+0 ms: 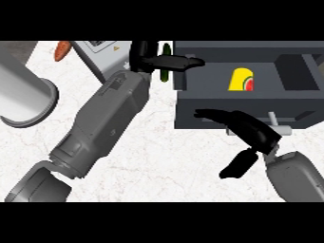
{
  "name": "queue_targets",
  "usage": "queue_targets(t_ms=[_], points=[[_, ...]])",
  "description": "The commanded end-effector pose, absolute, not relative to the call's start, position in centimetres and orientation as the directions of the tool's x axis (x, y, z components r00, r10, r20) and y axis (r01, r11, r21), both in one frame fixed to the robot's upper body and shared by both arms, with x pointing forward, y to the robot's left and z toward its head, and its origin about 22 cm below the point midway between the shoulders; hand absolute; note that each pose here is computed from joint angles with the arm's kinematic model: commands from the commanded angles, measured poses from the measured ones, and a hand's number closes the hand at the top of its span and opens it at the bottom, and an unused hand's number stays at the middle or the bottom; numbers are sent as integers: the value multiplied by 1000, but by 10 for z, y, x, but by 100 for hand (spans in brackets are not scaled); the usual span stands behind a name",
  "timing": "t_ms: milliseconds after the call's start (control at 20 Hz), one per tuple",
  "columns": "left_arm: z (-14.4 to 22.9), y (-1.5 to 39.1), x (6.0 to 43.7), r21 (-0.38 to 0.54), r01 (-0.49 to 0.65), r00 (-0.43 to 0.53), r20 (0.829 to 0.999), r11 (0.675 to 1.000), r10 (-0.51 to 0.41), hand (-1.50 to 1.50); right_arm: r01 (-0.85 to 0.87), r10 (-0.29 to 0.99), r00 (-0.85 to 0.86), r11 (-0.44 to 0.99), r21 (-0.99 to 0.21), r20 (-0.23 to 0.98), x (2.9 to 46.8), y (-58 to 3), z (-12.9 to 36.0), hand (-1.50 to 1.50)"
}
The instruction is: Pick up the cup, place it into the drawer and close the drawer
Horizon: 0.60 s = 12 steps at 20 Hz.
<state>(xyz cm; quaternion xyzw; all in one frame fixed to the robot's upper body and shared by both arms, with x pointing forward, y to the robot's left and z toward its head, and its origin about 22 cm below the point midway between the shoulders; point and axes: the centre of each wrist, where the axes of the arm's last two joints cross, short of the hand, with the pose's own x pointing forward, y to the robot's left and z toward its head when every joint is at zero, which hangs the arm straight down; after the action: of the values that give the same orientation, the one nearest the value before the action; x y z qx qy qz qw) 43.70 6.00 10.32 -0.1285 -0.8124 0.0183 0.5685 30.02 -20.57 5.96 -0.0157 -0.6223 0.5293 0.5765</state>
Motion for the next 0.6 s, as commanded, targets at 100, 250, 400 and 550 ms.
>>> queue_targets(t_ms=[100, 250, 400, 550], points=[[82, 81, 429, -221, 194, -333, 901, 956, 277, -150, -619, 728, -299, 345, -706, 617, 331, -202, 5, 150], [90, 90, 430, -232, 202, -316, 904, 952, 287, -150, -593, 753, -246, 381, -709, 611, 354, -220, -5, 150], [78, 111, 429, -227, 204, -319, 904, 952, 284, -150, -560, 736, -237, 431, -708, 635, 375, -233, -1, 150], [79, 127, 428, -228, 217, -312, 905, 949, 289, -150, -485, 692, -266, 506, -714, 671, 388, -247, 7, 150]])
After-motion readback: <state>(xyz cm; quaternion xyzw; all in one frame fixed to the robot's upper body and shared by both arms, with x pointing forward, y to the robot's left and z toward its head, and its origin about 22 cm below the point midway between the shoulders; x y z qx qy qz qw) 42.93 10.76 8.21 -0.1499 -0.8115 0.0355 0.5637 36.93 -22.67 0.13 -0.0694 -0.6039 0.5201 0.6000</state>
